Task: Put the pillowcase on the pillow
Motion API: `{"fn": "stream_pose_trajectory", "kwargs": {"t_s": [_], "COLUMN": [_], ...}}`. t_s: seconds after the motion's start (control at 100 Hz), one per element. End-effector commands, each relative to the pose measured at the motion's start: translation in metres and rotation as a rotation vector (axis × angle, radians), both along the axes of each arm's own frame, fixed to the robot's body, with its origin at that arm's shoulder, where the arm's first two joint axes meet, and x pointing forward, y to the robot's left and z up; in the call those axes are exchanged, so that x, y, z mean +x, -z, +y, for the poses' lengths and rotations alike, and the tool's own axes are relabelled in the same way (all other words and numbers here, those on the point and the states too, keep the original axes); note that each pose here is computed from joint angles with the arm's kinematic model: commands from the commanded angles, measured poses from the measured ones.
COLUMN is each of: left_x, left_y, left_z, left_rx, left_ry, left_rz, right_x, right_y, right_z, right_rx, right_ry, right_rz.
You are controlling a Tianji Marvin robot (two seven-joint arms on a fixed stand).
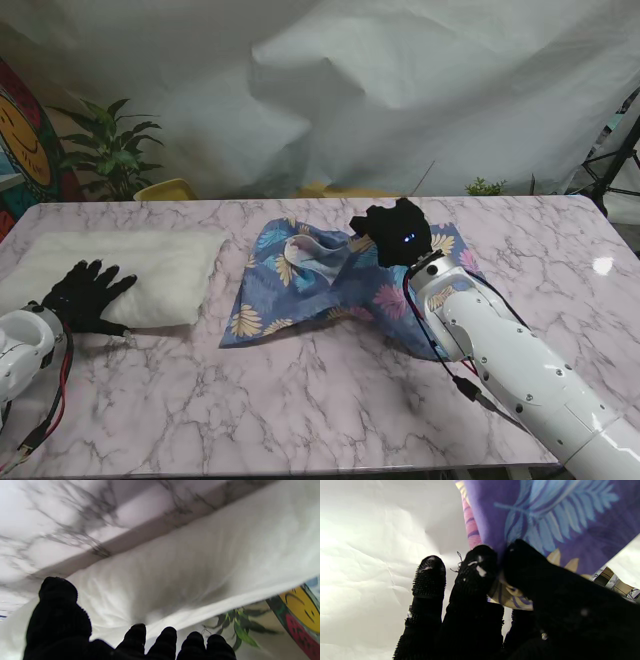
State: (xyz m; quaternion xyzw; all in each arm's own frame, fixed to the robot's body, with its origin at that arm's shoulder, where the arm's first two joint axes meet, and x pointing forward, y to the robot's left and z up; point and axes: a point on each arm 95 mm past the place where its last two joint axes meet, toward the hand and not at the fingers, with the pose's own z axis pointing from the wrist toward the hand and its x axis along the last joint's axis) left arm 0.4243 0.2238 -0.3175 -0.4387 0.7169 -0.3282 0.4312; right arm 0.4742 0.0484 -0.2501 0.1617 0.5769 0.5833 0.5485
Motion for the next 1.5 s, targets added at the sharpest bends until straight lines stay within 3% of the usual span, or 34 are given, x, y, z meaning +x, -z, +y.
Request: {"fn": "stream_pose_trajectory", "kwargs": {"t_s": [0.0,0.15,0.29,0.45,0.56,0.74,0.94,1.11,1.19,1.28,1.49], "left_x": [0.003,0.006,0.01,0.02,0.031,0.038,0.042,0.043,0.045,0.051,0.065], "left_y": [0.0,-0.001,0.0,0.015,0.032,0.064,0.076,0.07,0.063,0.054,0.007], "left_z": [0.004,0.004,0.01,0.02,0.02,0.015,0.011,0.007,0.004,-0.004,-0.039], "left_rx": [-0.013,-0.003,0.008,-0.006,-0.042,-0.115,-0.205,-0.21,-0.211,-0.278,-0.346], "left_ry": [-0.021,-0.017,-0.034,-0.068,-0.071,-0.068,-0.044,-0.026,-0.01,-0.006,0.111], "left_rz": [-0.014,-0.048,0.017,0.079,0.028,0.015,-0.04,-0.003,-0.023,-0.096,-0.31], "right_x": [-0.001,-0.001,-0.001,0.0,-0.001,-0.004,-0.004,-0.004,-0.004,-0.005,-0.008], "right_y": [0.005,0.01,0.011,0.01,0.01,0.012,0.013,0.013,0.013,0.013,0.015], "right_z": [0.0,-0.001,0.0,0.0,0.0,0.0,0.0,0.001,0.001,0.001,0.001], "right_rx": [0.003,0.002,0.009,0.012,0.012,0.005,0.004,0.001,0.002,0.001,-0.003], "right_ry": [0.008,0.011,0.01,0.01,0.011,0.009,0.005,-0.004,-0.005,-0.004,-0.006], "right_rz": [0.01,0.023,0.023,0.019,0.021,0.03,0.027,0.023,0.023,0.021,0.021]}}
